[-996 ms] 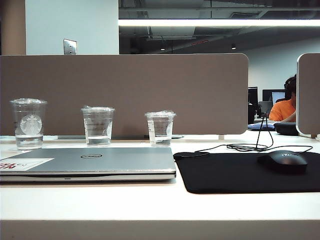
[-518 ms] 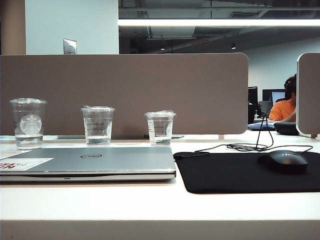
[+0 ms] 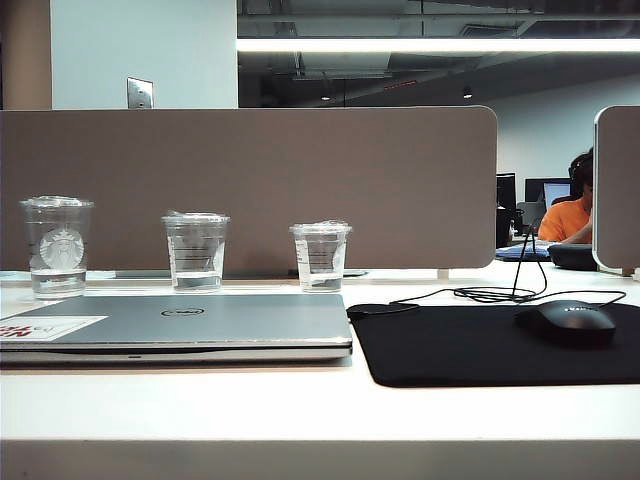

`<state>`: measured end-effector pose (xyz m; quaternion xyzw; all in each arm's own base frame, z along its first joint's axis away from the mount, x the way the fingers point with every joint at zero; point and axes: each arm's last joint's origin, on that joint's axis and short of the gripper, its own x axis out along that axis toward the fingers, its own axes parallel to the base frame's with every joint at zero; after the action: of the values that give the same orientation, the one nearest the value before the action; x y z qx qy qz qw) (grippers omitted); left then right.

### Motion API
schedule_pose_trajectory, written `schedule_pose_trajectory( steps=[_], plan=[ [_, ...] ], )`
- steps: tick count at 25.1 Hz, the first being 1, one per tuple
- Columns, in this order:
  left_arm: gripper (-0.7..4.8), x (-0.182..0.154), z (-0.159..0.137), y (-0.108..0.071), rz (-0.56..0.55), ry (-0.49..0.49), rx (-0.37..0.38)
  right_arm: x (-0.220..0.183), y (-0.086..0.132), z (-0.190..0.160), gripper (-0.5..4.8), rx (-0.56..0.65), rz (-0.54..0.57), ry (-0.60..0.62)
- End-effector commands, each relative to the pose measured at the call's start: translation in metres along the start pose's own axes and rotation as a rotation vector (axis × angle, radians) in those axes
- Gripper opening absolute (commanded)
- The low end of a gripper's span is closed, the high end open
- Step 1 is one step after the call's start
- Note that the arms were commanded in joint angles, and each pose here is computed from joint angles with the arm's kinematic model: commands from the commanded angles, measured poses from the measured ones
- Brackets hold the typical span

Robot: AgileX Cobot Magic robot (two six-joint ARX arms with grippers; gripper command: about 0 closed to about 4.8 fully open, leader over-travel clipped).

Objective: Pick up the coffee cup on the middle and place it on the right side of the laptop.

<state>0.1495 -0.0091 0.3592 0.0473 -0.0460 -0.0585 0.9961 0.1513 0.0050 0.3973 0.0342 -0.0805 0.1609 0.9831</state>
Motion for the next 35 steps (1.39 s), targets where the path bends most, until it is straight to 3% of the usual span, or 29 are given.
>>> schedule_pose_trajectory(
  steps=[1,3,5,6,7,10,13,19,21,25,31,35],
  plan=[
    [-0.05,0.02,-0.004,-0.001,-0.073,0.051,-0.003,0.018,0.001,0.019,-0.05,0.015,0.077,0.045],
    [-0.01,0.032,-0.008,-0.001,-0.101,0.086,-0.009,0.035,0.0,0.025,-0.05,0.031,0.094,0.081],
    [1.98,0.052,-0.019,-0.001,-0.124,0.15,-0.018,0.058,-0.002,0.025,-0.05,0.058,0.147,0.144],
    [3.39,0.061,-0.025,-0.002,-0.132,0.175,-0.022,0.071,-0.003,0.024,-0.05,0.075,0.181,0.182],
    [3.77,0.071,-0.031,-0.006,-0.145,0.181,-0.028,0.084,-0.004,0.023,-0.05,0.089,0.215,0.212],
    [3.88,0.089,-0.039,-0.012,-0.169,0.157,-0.018,0.105,-0.008,0.021,-0.05,0.103,0.249,0.238],
    [4.64,0.106,-0.048,-0.016,-0.179,0.137,-0.02,0.123,-0.011,0.021,-0.05,0.116,0.286,0.254],
    [4.79,0.143,-0.094,-0.031,-0.214,0.236,-0.046,0.157,-0.021,0.011,-0.05,0.136,0.286,0.291],
    [4.79,0.167,-0.127,-0.035,-0.206,0.275,-0.05,0.169,-0.024,-0.001,-0.05,0.148,0.277,0.321],
    [4.79,0.199,-0.158,-0.038,-0.209,0.319,-0.054,0.181,-0.03,-0.015,-0.05,0.151,0.236,0.342],
    [4.79,0.256,-0.194,-0.044,-0.204,0.355,-0.078,0.205,-0.04,-0.052,-0.05,0.176,0.215,0.419],
    [4.79,0.273,-0.202,-0.044,-0.18,0.353,-0.072,0.212,-0.043,-0.064,-0.05,0.179,0.213,0.442]
  ],
)
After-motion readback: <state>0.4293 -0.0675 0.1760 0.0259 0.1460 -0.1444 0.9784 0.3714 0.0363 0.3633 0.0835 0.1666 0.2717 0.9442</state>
